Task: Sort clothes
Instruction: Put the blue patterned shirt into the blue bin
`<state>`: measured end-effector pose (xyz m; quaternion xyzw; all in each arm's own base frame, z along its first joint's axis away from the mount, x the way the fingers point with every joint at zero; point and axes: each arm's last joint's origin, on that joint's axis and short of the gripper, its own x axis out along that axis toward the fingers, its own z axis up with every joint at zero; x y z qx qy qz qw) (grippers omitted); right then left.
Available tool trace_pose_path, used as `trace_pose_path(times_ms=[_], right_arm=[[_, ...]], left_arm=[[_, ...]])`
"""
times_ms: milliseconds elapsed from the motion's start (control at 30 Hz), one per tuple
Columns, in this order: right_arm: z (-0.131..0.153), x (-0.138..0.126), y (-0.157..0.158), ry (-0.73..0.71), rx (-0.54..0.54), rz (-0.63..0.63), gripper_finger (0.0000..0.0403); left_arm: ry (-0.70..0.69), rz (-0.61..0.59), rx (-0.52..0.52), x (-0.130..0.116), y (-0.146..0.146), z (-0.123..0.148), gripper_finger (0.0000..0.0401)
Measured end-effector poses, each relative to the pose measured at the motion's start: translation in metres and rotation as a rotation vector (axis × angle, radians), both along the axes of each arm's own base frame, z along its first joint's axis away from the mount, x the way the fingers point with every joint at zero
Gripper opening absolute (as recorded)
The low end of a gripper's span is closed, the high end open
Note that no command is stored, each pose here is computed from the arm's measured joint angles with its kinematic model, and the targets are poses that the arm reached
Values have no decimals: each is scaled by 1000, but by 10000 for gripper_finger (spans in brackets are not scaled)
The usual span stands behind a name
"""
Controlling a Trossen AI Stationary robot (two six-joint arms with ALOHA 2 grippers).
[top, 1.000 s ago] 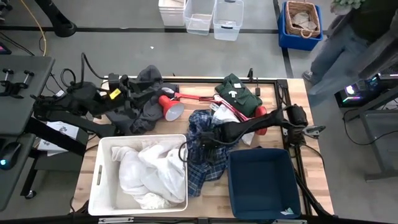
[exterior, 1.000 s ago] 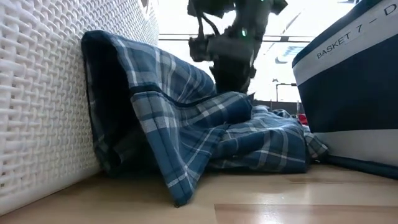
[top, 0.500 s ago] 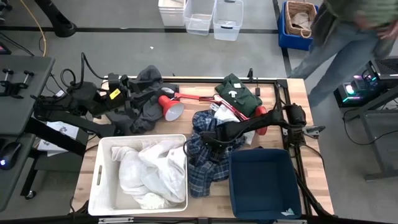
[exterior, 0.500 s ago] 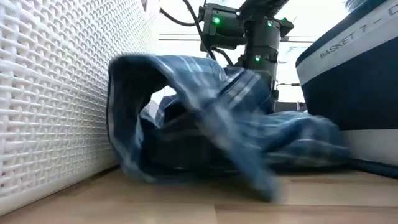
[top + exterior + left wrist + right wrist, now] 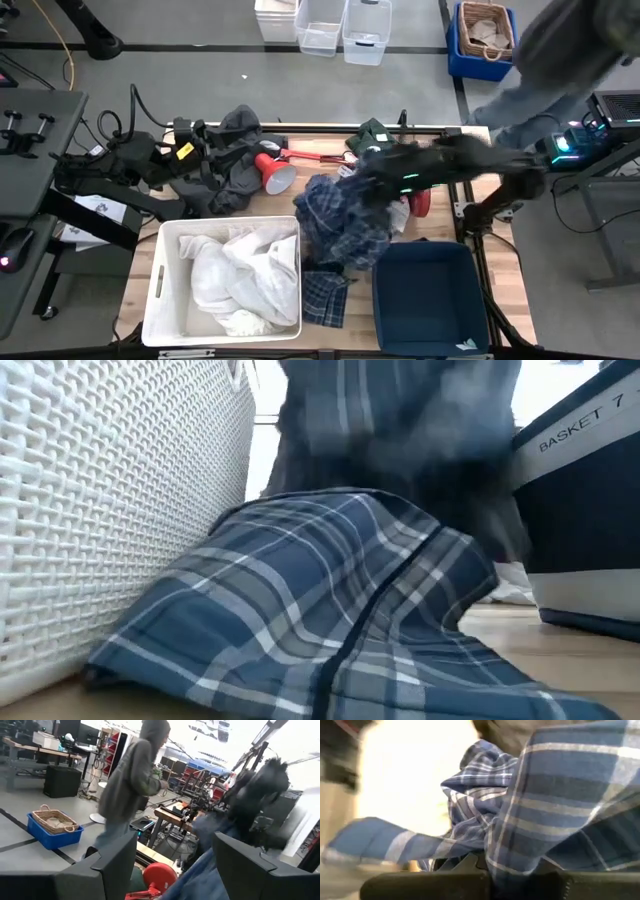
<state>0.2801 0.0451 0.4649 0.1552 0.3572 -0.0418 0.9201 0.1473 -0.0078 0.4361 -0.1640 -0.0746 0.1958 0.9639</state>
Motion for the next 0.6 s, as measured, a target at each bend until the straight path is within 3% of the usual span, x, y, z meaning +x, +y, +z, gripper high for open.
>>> trace_pose_path(times_ms=[167,267,400,500,600], right_arm=[[53,-61,26,-163,181,110,5],[60,-98,42,-90,321,95,5],[36,-131,68,216,401,-33,5],[12,-136,95,317,438,-62,5],[-24,-144,112,536,420,-119,5]], left_arm=[[0,20,-2,0,1,0,248],[-1,35,-4,0,1,0,248],[-2,65,-7,-1,2,0,248],[-6,79,-9,-1,2,1,248],[-5,80,-9,-1,2,0,248]])
